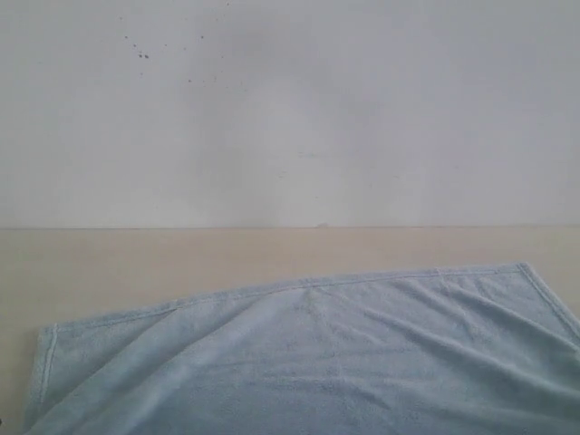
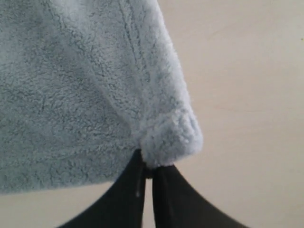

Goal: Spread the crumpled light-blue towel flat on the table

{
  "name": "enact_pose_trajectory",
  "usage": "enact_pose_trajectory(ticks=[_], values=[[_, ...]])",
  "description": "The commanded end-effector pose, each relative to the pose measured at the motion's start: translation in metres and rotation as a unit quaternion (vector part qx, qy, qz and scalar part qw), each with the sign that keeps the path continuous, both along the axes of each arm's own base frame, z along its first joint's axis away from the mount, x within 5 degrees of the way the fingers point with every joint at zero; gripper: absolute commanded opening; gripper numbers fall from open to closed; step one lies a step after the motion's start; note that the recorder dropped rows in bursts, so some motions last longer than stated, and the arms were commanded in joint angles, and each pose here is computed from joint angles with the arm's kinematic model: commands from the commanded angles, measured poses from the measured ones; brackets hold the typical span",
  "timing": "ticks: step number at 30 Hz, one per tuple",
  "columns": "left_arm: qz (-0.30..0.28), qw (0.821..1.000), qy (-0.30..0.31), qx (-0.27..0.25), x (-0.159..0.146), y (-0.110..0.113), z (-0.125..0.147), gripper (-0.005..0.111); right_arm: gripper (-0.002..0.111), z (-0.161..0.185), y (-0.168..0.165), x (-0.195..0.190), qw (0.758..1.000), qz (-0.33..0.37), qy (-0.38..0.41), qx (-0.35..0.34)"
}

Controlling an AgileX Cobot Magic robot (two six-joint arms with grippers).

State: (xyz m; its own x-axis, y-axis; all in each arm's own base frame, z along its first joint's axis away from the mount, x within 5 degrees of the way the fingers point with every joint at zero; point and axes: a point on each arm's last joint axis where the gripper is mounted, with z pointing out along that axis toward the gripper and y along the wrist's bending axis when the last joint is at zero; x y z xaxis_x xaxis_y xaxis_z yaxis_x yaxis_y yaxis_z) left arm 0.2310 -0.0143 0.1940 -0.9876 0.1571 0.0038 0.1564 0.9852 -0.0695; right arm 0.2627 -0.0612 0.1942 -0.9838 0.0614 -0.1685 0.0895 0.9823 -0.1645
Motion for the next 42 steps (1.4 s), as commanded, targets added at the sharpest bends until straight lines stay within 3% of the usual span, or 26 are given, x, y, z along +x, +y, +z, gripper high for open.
enact_pose_trajectory(ticks=[1, 4, 10, 12, 15, 16, 18, 20, 21, 29, 36, 42], values=[[0.000, 1.000, 0.008, -0.005, -0.003, 0.000, 0.001, 0.075, 0.032, 0.001, -0.001, -0.001, 1.000, -0.005, -0.002, -0.006], [0.008, 1.000, -0.011, -0.004, 0.000, 0.000, 0.001, 0.080, 0.052, 0.001, -0.001, -0.001, 1.000, -0.010, -0.005, -0.006], [0.027, 0.989, -0.142, -0.016, 0.022, -0.002, 0.008, 0.079, 0.057, 0.004, 0.002, 0.013, 0.995, -0.040, -0.091, 0.017], [0.036, 0.979, -0.200, -0.020, 0.033, -0.002, 0.011, 0.064, 0.057, 0.009, 0.005, 0.023, 0.987, -0.056, -0.143, 0.042], [0.035, 0.961, -0.273, -0.013, 0.049, 0.000, 0.011, 0.011, 0.056, 0.014, 0.008, 0.033, 0.974, -0.069, -0.203, 0.071], [0.031, 0.956, -0.293, -0.010, 0.054, 0.000, 0.010, 0.005, 0.053, 0.015, 0.008, 0.035, 0.972, -0.062, -0.214, 0.071], [0.029, 0.943, -0.333, -0.005, 0.066, 0.001, 0.005, 0.005, 0.036, 0.017, 0.008, 0.038, 0.969, -0.042, -0.234, 0.062], [0.035, 0.934, -0.354, -0.002, 0.078, 0.002, -0.003, 0.004, 0.007, 0.018, 0.007, 0.040, 0.967, -0.033, -0.245, 0.056], [0.035, 0.934, -0.356, 0.000, 0.084, 0.002, -0.009, 0.004, 0.001, 0.019, 0.007, 0.042, 0.965, -0.028, -0.254, 0.052], [0.004, 0.957, -0.290, 0.009, 0.129, -0.001, -0.057, 0.004, 0.001, 0.000, 0.005, 0.051, 0.968, -0.025, -0.243, 0.051], [-0.016, 0.958, -0.285, 0.019, 0.136, 0.000, -0.081, 0.004, 0.001, -0.010, 0.004, 0.056, 0.968, -0.022, -0.245, 0.050], [-0.017, 0.951, -0.308, 0.026, 0.141, 0.002, -0.081, 0.004, 0.001, -0.010, 0.004, 0.057, 0.968, -0.022, -0.247, 0.050]])
